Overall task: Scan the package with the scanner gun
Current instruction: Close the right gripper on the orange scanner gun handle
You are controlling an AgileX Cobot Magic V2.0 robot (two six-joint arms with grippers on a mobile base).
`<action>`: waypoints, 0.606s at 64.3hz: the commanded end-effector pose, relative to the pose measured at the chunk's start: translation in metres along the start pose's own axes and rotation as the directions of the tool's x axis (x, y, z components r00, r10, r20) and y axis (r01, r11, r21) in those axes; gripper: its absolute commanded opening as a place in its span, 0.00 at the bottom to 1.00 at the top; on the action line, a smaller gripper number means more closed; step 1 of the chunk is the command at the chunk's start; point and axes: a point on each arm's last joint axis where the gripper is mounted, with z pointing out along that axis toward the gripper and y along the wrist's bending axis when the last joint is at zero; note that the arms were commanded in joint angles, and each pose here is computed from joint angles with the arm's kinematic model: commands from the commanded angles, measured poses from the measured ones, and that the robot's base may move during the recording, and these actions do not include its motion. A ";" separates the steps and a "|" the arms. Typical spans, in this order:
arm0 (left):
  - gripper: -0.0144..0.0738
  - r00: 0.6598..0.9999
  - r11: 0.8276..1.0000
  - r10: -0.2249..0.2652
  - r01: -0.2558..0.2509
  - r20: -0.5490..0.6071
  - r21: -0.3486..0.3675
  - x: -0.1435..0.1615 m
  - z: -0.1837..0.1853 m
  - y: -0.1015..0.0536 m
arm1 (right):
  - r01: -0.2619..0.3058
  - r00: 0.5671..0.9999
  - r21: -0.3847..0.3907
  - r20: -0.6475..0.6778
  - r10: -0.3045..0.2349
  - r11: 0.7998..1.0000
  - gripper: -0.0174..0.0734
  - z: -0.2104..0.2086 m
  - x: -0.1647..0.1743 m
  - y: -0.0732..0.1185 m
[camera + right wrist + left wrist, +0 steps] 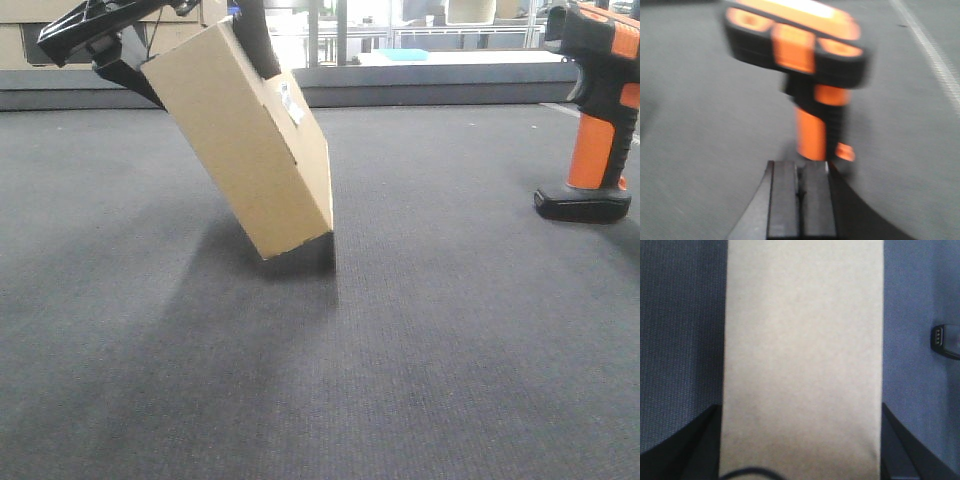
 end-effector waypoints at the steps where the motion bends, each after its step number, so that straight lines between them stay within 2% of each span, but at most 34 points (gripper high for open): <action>1: 0.04 1.000 1.000 -0.005 0.005 0.024 0.018 -0.003 -0.005 -0.001 | -0.110 0.992 0.041 0.059 0.108 0.993 0.01 0.012 0.003 0.004; 5: 0.04 1.000 1.000 -0.005 0.005 0.024 0.018 -0.003 -0.005 -0.001 | -0.134 0.989 0.059 0.074 0.129 0.989 0.01 0.018 0.008 0.005; 14: 0.04 1.000 1.000 -0.005 0.005 0.024 0.018 -0.003 -0.005 -0.001 | -0.113 0.990 0.075 0.094 0.106 0.991 0.01 0.028 0.014 0.006; 23: 0.04 1.000 1.000 -0.005 0.005 0.024 0.018 -0.003 -0.005 -0.001 | -0.058 0.988 0.094 0.146 0.044 0.994 0.01 0.031 0.012 0.005; 30: 0.04 0.999 1.000 0.020 -0.021 0.024 0.018 -0.003 -0.005 -0.001 | -0.058 0.987 0.093 0.155 0.043 0.994 0.01 0.031 0.010 0.005; 39: 0.04 0.999 1.000 0.022 -0.022 0.028 0.018 -0.003 -0.005 -0.001 | -0.061 0.985 0.095 0.164 0.045 0.994 0.01 0.031 0.009 0.005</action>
